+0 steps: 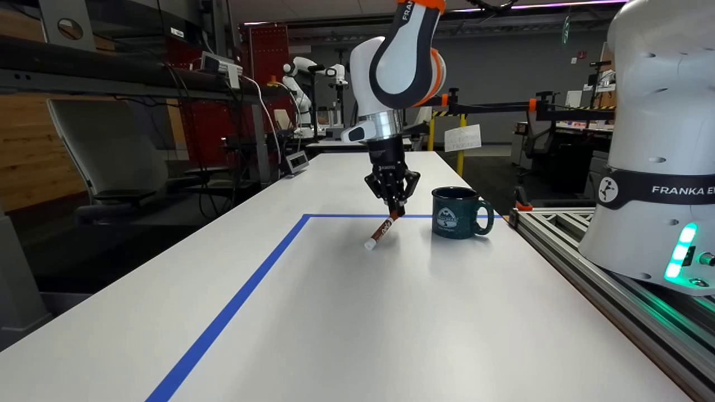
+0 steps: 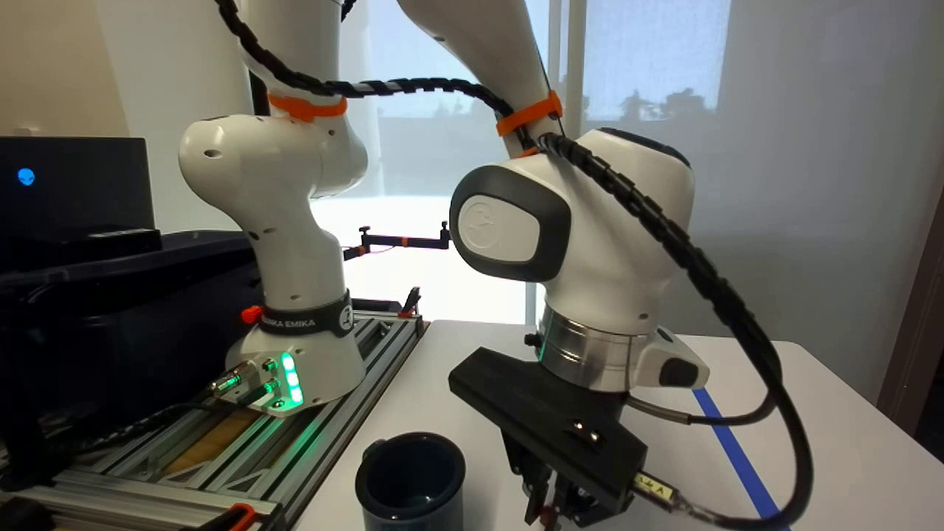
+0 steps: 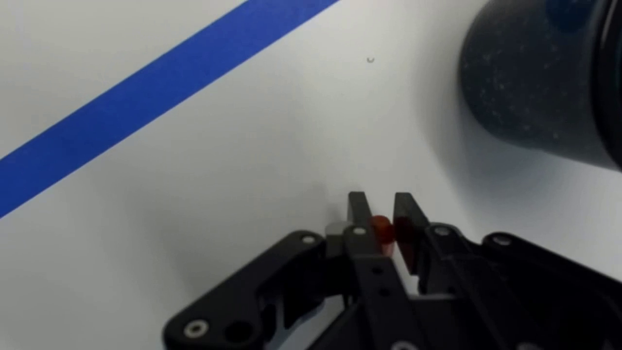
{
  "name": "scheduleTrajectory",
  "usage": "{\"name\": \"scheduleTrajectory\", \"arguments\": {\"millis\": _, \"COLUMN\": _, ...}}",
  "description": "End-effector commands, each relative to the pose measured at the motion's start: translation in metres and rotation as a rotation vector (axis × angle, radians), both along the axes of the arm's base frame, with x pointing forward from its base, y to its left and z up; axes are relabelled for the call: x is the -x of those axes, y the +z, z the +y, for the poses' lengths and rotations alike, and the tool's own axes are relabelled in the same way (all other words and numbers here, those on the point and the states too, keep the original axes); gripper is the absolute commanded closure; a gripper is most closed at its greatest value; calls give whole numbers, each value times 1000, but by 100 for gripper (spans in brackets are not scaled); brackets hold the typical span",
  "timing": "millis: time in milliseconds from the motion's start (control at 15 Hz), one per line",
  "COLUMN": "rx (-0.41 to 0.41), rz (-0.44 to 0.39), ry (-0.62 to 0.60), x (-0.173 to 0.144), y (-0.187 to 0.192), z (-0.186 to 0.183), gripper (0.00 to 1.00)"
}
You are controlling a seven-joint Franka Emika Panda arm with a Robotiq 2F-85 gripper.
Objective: Put the marker on the table.
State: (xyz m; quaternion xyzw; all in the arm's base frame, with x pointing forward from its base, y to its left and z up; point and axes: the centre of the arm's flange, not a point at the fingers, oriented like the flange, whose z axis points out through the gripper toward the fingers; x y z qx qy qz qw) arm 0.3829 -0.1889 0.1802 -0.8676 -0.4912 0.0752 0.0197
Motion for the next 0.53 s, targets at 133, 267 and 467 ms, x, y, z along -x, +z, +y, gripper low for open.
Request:
{"name": "scheduleTrajectory", "arguments": {"millis": 133, "rx": 89, "rz": 21, "ry": 6, "x": 2, "y": 10, "z": 9, "gripper": 50}}
{"name": "scheduleTrajectory", "arguments": {"millis": 267, "rx": 106, "rz": 22, "ry": 0, "x": 3, "y": 17, "z": 12, "gripper": 35}}
{"name": "scheduleTrajectory", "arguments": {"millis": 467, "rx": 115, "rz": 16, "ry": -14, "x": 5, "y": 32, "z": 17, "gripper": 13}}
